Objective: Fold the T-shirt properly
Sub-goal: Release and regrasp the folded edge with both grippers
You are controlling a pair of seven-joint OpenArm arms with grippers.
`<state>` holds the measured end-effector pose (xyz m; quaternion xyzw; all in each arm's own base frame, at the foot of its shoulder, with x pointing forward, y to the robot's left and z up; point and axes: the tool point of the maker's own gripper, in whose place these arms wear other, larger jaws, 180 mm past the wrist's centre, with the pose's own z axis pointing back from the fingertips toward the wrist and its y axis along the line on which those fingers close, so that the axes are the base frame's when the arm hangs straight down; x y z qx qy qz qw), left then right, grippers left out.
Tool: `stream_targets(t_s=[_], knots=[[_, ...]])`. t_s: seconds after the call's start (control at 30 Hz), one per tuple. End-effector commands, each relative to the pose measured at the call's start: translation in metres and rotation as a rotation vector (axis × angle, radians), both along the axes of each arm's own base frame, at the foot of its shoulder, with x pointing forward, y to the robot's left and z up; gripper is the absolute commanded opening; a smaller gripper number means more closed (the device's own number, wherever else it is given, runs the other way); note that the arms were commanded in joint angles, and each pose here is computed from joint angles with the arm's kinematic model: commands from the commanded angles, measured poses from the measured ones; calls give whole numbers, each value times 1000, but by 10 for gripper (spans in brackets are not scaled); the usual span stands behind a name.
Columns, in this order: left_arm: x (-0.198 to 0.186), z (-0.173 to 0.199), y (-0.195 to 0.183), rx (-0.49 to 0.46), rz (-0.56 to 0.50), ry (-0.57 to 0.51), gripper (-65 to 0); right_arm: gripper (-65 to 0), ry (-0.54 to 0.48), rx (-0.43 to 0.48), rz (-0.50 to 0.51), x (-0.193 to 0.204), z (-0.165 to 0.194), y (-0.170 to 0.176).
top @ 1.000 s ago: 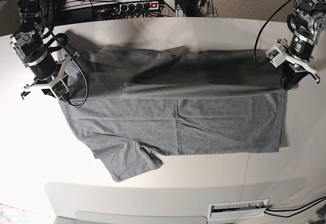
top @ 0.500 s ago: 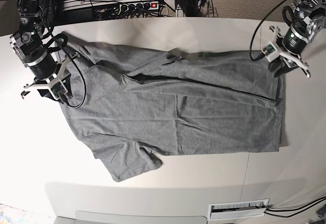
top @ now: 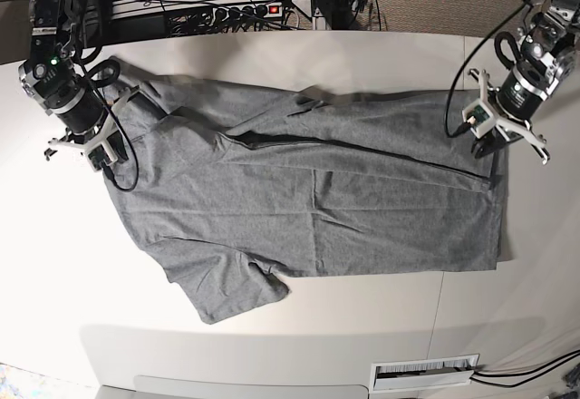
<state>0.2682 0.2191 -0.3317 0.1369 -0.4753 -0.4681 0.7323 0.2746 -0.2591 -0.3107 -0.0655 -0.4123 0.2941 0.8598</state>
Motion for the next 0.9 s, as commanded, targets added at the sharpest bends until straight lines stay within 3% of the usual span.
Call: stream_targets(t_s=[0.0,0.17,0.37,0.6,0.87], knots=[[9,9,5,8,-5,-30,-650,-650,-47,5,4,7,11,-3],[21,-2,14,-44,20,17,-650,-650,-41,40,-5,7,1,-4],[26,-17,-9,-155,-16,99,-650,-650,-18,103,44,6,-16,35],[31,-31,-6,-90,-27,218,-650,-650,-5,54,87,8,-28,55],[5,-57,-7,-62,-118,396,-650,-650,34,31,71,4,-34,50]])
